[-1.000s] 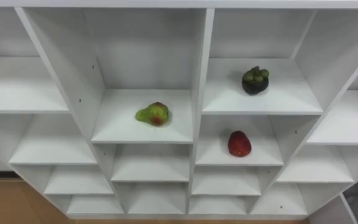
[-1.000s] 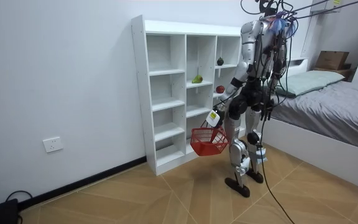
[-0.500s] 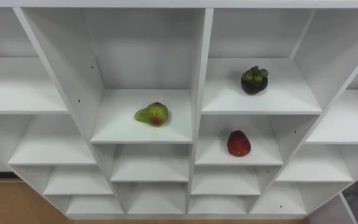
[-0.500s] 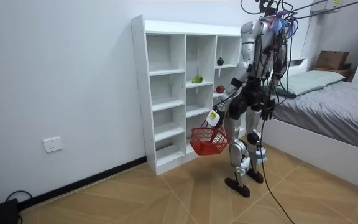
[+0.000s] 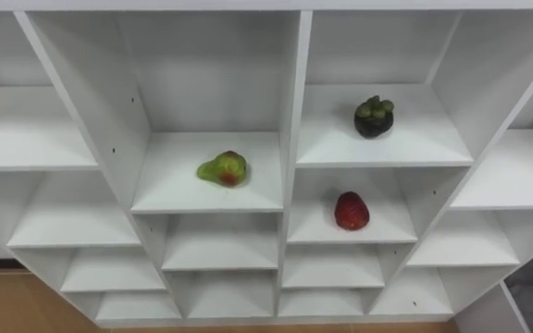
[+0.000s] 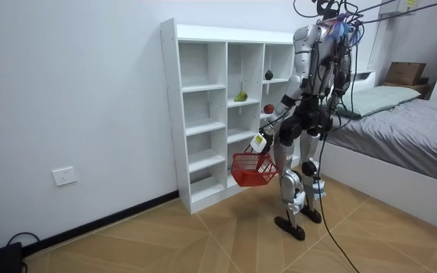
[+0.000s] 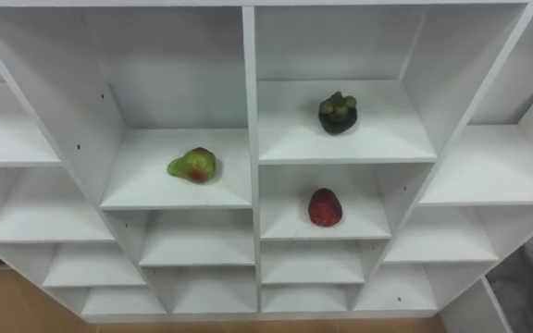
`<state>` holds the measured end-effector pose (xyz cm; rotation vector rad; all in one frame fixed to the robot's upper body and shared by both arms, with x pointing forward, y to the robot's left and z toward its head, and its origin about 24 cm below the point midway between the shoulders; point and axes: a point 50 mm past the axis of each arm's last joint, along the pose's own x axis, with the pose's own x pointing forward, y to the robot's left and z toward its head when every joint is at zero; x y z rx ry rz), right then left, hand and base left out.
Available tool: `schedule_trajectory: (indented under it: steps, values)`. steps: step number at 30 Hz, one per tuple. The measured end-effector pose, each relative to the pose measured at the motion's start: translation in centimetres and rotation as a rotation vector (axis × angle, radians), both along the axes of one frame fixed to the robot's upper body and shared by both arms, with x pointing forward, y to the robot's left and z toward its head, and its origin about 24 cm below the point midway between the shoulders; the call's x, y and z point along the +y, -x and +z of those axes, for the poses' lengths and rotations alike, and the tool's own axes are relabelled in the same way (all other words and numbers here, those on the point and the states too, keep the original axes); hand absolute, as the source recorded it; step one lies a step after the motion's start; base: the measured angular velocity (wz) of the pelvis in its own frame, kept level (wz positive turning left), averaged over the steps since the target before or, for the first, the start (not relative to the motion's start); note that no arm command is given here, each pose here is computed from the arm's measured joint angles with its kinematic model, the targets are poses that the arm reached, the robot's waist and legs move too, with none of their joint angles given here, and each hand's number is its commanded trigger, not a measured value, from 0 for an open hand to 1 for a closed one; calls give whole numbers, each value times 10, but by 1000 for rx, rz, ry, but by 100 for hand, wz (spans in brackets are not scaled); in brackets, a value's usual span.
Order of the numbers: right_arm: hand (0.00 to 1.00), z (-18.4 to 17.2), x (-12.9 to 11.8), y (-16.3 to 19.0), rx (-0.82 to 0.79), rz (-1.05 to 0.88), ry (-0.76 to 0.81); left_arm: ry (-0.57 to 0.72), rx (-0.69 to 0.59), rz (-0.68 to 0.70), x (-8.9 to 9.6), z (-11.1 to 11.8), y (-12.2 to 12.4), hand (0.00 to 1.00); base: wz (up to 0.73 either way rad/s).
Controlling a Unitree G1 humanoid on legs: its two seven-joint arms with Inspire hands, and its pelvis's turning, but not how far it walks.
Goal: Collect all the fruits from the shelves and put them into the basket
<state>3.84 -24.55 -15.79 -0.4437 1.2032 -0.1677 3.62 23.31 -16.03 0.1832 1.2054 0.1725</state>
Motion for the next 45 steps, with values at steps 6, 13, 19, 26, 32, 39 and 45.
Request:
schedule_trajectory:
  steps: [6,13,19,26,32,39,45]
  values:
    - [0,11,5,-24,-206,-46,-7,-21,-47,-11,0,2,-7,100,-6]
    - [0,37,13,-50,-420,2,-15,-20,-114,-37,-1,5,-16,100,-2]
    - [0,96,23,-95,-778,97,-1,-8,-119,-39,-1,6,-11,100,-8]
    - [0,147,34,-117,-1031,195,36,4,-120,-46,-2,6,-8,100,0]
    - [0,176,43,-129,-1161,312,124,18,-125,-56,-3,6,-8,100,-1]
    - [0,201,48,-145,-1278,380,156,27,-115,-57,-4,5,-5,100,-2]
    - [0,217,49,-156,-1381,363,227,38,-99,-61,-4,3,-5,100,1]
